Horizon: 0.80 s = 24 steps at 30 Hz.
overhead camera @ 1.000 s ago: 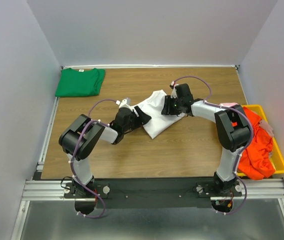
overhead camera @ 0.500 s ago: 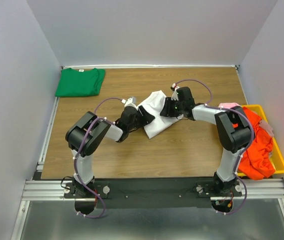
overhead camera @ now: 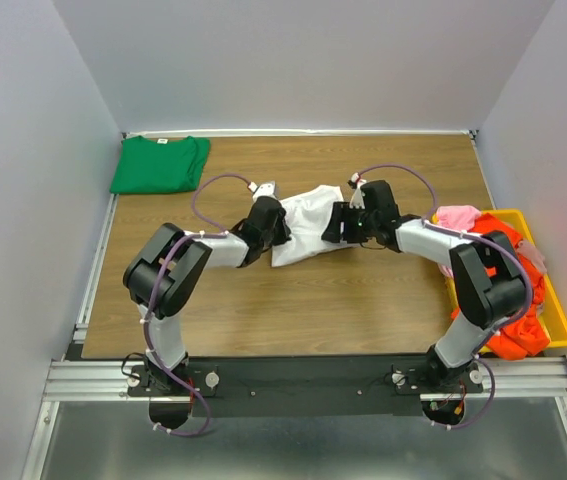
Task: Fold and stack the t-shirts
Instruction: Neatly place the folded tshirt to the corner
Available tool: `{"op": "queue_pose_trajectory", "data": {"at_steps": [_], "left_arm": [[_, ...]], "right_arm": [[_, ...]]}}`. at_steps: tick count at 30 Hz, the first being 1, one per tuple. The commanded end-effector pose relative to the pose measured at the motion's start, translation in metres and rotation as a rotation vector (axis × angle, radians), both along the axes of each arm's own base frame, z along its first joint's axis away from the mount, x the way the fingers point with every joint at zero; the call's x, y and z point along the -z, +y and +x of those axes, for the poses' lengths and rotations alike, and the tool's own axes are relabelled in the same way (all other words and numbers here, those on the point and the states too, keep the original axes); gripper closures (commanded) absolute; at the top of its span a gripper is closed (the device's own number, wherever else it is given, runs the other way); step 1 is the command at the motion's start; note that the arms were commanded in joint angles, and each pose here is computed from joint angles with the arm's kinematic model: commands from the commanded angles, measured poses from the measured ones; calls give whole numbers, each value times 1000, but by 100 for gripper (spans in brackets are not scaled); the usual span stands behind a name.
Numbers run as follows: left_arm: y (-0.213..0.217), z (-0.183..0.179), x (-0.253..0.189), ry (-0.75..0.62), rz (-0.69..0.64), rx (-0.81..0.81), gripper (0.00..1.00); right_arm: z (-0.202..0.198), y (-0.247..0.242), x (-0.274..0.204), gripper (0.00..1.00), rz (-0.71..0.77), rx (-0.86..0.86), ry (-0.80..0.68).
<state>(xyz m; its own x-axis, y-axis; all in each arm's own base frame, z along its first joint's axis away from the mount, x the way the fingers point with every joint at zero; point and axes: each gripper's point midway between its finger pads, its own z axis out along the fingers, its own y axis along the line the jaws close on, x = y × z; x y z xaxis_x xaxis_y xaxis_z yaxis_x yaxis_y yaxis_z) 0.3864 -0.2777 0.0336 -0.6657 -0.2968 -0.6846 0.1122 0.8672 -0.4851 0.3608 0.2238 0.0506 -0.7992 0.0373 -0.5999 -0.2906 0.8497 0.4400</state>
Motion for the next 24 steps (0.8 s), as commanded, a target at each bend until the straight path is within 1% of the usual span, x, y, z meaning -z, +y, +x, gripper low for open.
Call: {"op": "queue_pose_trajectory", "data": {"at_steps": [1,4,5,9,10,13,15,18,21,23,24], "left_arm": [[60,11,-3,-11,405,15,100],[77,27,-25,-66,550,27,100],[86,28,-27,-61,599,25,100],[98,43,-52,-114,734,59,100],[104,50,-60,-128,783,74,100],[123,66,-75,-151,876,102,100],[129,77,-85,-172,902,116,100],[152,92,-92,-181,982,152,100],[171,114,-111,-222,1025,170,100],[184,127,-115,-229,1037,176,100],[188,137,-129,-255,1051,172,100]], "right_arm": [[-4,-11,-22,31,-31,33,-32],[-4,-15,-44,30,-26,53,-72],[-5,-15,-49,30,-24,57,-81],[-8,-22,-69,28,-29,76,-120],[-9,-24,-76,28,-31,82,-135],[-12,-28,-84,28,-36,84,-153],[-13,-30,-87,27,-37,86,-162],[-16,-30,-90,27,-38,79,-169],[-18,-30,-89,27,-41,66,-170],[-19,-30,-87,27,-43,63,-168],[-20,-30,-84,27,-45,60,-161]]}}
